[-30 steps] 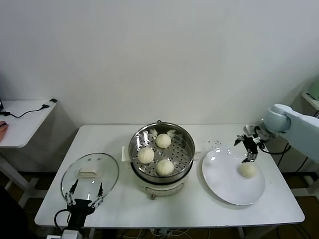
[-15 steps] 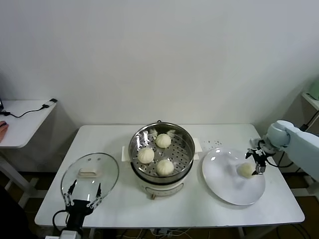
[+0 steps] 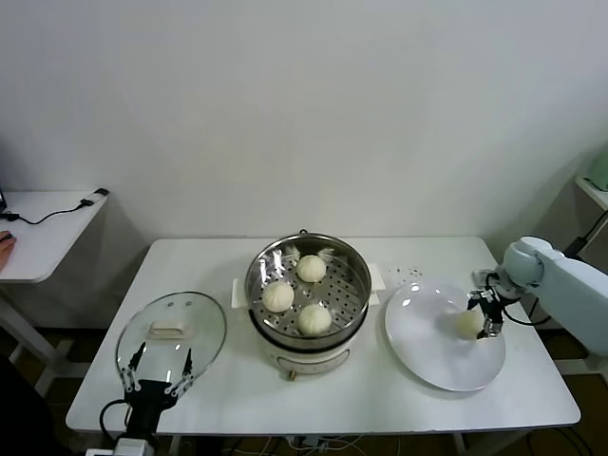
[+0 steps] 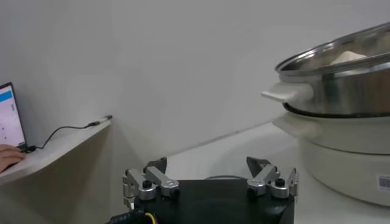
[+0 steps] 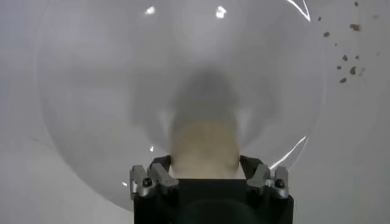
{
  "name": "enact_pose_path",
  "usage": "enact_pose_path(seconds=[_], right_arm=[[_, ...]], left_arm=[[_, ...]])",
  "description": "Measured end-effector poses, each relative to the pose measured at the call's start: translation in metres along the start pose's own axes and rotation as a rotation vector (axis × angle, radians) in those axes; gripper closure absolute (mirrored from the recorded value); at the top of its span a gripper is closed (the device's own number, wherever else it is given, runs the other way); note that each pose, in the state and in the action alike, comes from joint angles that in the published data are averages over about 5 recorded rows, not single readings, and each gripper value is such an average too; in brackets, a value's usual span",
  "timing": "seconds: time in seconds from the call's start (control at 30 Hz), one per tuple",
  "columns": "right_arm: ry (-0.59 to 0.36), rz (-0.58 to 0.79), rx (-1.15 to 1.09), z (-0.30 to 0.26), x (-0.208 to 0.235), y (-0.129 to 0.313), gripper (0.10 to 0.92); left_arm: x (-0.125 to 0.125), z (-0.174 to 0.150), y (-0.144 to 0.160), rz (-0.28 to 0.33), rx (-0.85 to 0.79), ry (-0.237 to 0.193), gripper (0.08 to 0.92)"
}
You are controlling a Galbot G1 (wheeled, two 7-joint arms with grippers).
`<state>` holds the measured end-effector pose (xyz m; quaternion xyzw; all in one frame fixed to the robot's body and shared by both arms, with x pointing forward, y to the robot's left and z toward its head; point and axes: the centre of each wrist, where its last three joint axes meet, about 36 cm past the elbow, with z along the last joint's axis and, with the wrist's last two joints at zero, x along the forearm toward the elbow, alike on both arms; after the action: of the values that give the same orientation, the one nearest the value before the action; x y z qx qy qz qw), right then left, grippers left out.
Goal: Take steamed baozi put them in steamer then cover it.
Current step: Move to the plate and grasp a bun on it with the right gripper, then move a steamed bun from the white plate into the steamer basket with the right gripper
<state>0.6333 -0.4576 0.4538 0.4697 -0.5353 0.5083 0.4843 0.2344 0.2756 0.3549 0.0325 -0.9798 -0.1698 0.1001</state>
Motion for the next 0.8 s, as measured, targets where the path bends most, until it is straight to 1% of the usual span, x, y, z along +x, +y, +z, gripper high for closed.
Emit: enact_pose_path(seconds=[0.27,0.43,0.6,0.8], right_arm=[[-0.013,0.004,-0.013,-0.001,0.005,-0.003,0.334],[-0.043,0.021,-0.026,-0.006,0.023,-0.012,0.336],[-0.098,0.061,-0.022,-0.025,0.062,-0.032,0.34],[-0.174,0.114,0.008,-0.068,0.126,-0.06,0.343]], left_arm=[[0.002,0.0,0.0,0.0,0.002,0.001,0.177],[0.003,0.001,-0.001,0.005,0.007,0.003,0.177],[0.002,0.003,-0.005,0.012,0.013,0.006,0.177],[0.001,0.003,-0.01,0.023,0.021,0.004,0.177]])
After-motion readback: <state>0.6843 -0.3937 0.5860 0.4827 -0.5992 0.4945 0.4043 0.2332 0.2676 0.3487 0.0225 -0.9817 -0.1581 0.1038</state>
